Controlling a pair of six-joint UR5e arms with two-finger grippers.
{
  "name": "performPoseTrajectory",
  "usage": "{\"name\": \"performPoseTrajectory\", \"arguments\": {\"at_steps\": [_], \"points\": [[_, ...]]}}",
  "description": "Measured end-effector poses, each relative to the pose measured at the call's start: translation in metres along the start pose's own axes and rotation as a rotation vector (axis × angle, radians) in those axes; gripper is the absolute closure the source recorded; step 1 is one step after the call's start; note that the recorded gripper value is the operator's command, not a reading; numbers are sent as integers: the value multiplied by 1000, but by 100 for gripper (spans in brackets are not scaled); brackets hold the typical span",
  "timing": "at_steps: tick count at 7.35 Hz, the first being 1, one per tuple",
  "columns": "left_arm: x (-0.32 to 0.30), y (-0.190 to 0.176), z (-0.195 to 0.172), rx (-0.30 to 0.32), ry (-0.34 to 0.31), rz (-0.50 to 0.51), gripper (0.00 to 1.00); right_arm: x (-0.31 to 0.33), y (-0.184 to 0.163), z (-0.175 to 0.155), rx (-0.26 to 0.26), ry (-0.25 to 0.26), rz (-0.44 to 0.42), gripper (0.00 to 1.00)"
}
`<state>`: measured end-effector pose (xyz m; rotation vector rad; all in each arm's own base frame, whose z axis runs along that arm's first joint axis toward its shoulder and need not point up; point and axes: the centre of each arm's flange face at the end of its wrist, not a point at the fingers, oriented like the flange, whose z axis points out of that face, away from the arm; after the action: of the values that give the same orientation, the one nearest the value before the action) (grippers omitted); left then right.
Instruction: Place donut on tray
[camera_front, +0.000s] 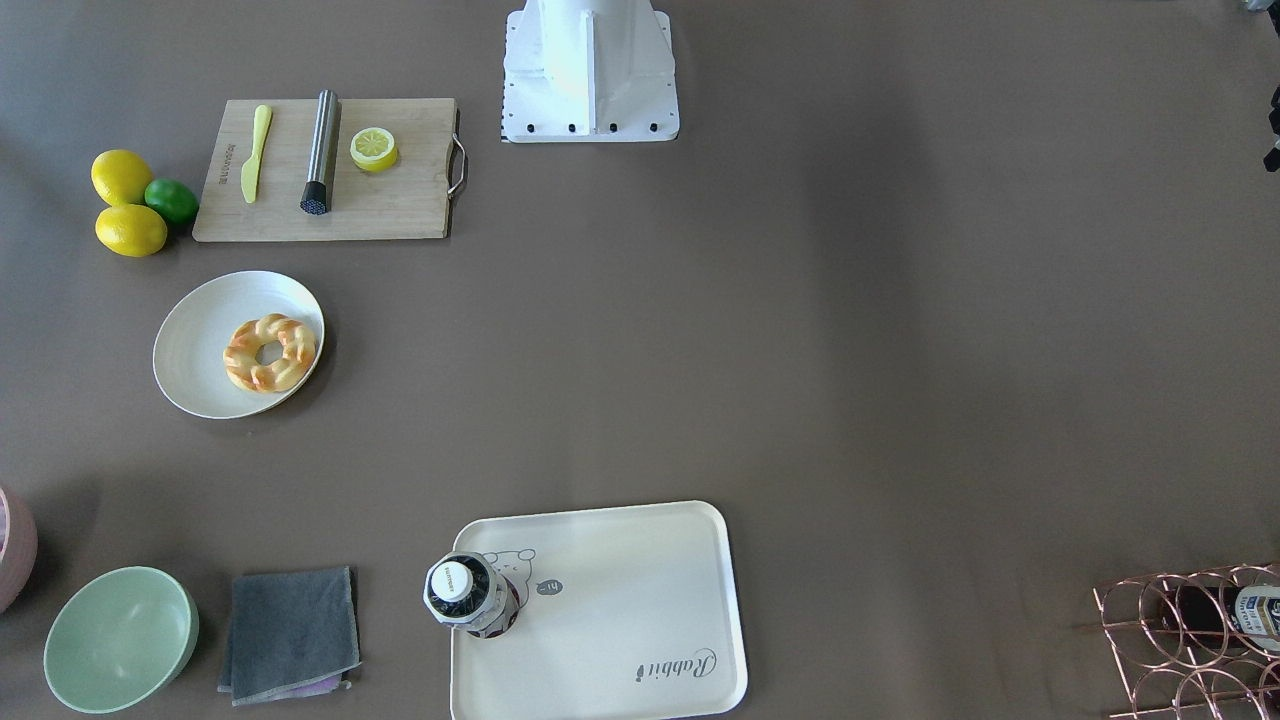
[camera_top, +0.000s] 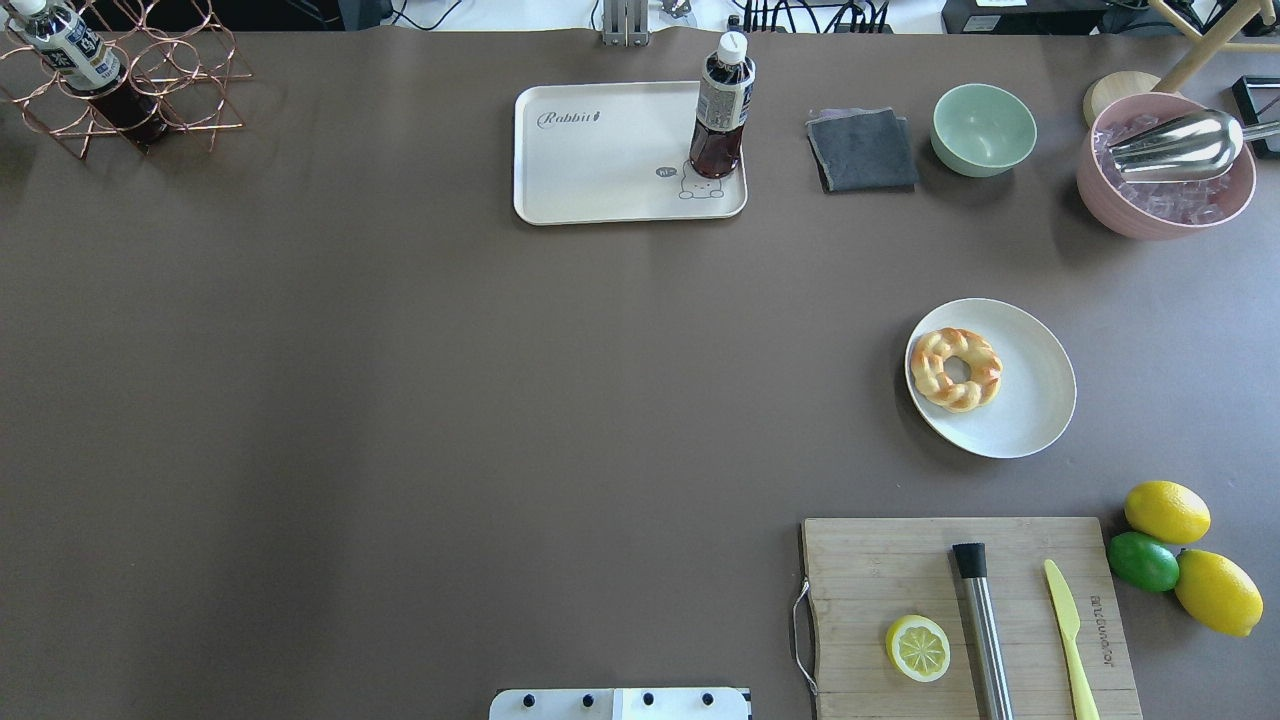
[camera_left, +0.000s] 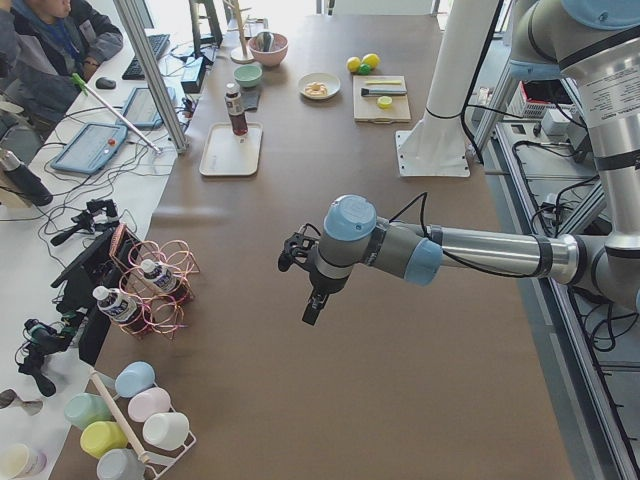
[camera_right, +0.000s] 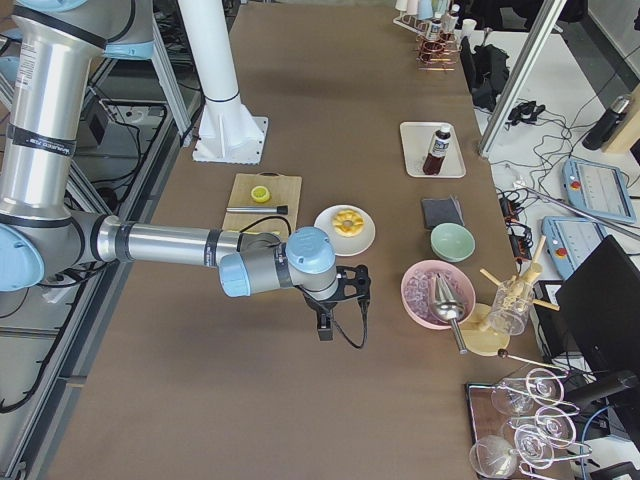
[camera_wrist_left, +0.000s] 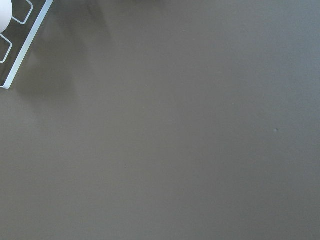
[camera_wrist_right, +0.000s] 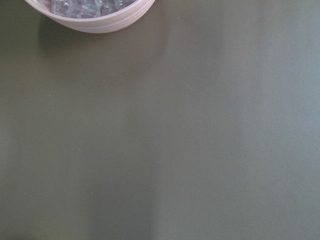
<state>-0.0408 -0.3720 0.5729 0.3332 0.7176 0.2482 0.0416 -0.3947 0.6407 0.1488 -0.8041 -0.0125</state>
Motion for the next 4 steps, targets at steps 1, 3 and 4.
{"name": "performPoseTrajectory", "arguments": {"at_steps": [1, 3, 4], "points": [[0, -1, -1, 2, 0, 2, 3, 0, 0, 0, 0, 0, 2, 0], [0, -2, -1, 4, 1, 0, 3, -5, -2, -2, 2, -14, 15, 1], [0, -5, 0, 5, 1, -2, 3, -12, -4, 1, -6, -41, 12, 2]]}}
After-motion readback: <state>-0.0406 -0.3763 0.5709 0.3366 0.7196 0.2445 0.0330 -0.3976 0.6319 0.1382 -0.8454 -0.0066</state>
